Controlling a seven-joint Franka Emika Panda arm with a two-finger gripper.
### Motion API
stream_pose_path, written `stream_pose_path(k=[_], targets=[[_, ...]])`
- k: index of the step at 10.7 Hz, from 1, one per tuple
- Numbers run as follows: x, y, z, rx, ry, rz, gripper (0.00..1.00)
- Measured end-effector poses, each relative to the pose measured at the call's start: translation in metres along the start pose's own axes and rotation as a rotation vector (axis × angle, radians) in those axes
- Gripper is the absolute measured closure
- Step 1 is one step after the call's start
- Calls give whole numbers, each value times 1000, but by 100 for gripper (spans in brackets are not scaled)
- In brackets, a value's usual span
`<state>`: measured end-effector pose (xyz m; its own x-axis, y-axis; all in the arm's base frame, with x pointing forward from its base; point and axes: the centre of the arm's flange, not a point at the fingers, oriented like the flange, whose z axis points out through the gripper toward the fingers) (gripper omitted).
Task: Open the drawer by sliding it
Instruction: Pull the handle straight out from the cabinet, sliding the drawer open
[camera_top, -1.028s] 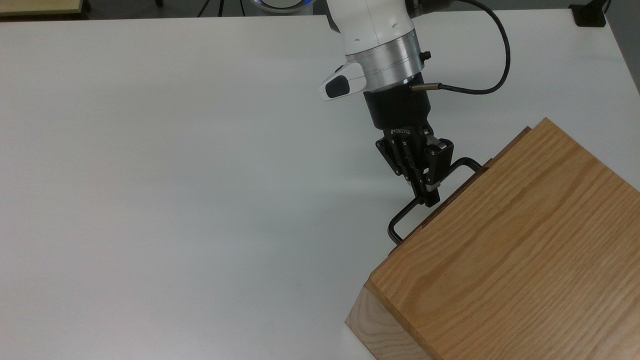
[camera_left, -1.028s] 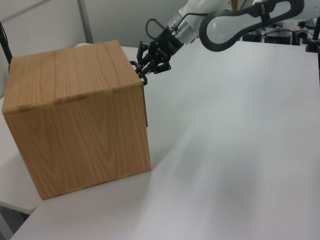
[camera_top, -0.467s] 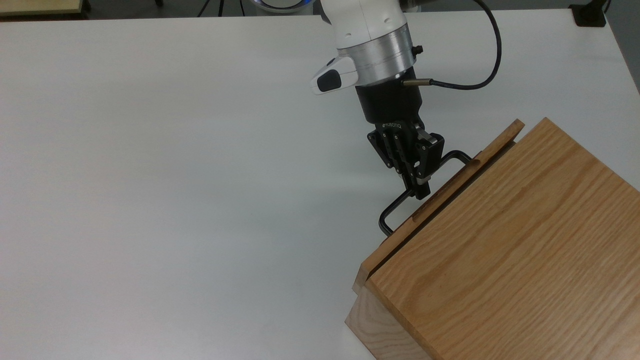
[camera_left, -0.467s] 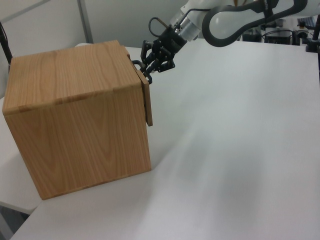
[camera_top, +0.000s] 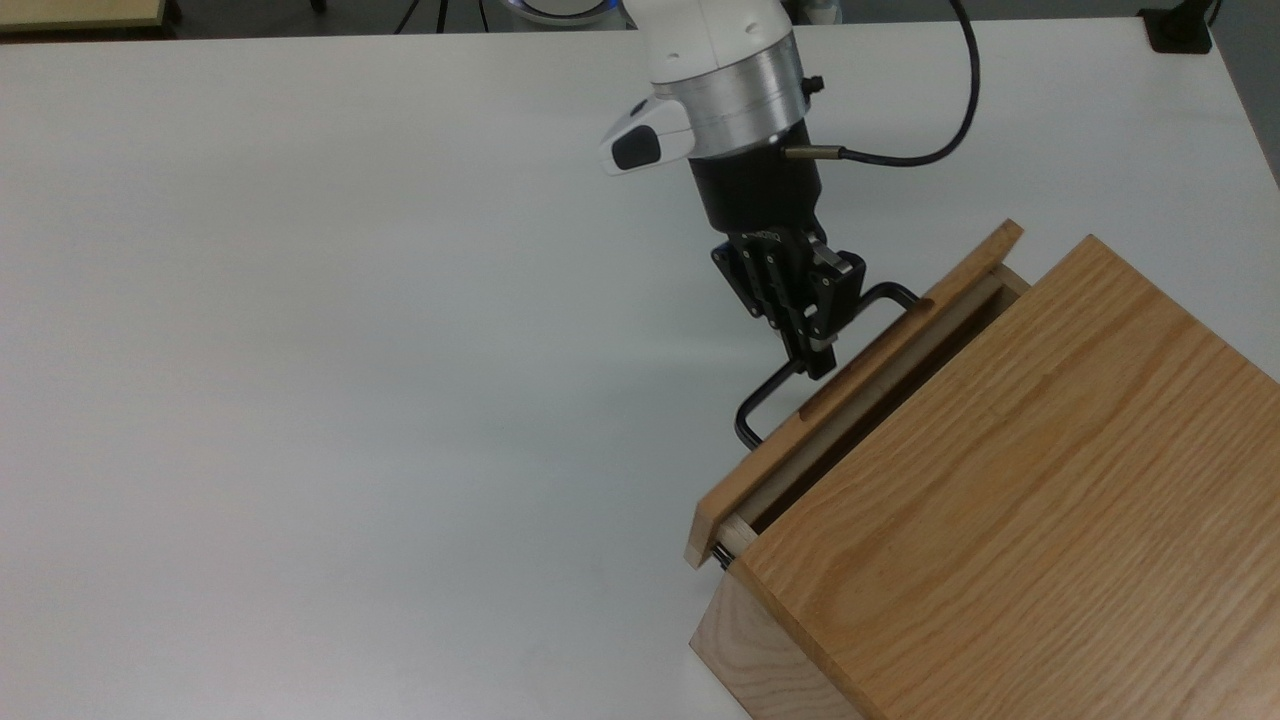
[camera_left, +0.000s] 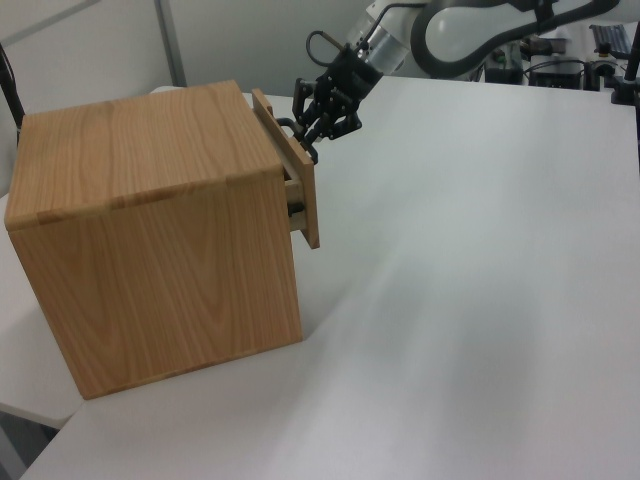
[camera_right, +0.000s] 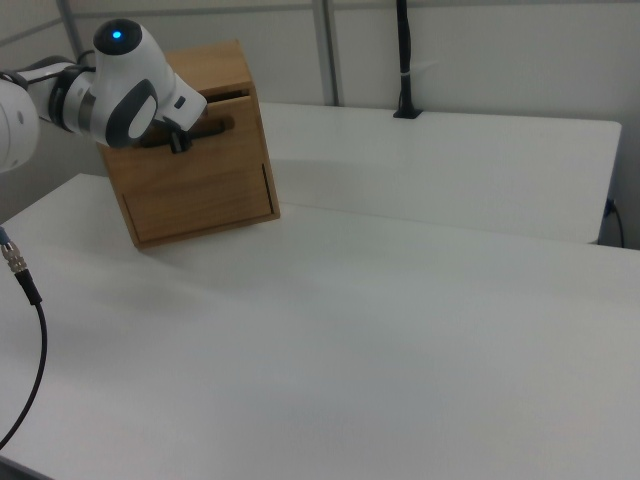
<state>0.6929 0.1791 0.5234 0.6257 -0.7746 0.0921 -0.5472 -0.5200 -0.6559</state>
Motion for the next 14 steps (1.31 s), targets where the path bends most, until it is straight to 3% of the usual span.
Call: stream_pose_path(k=[5,14], targets=[[22,19,-27,-114,-64,-42,85],[41,57,-66,-244,-153,-116,85]])
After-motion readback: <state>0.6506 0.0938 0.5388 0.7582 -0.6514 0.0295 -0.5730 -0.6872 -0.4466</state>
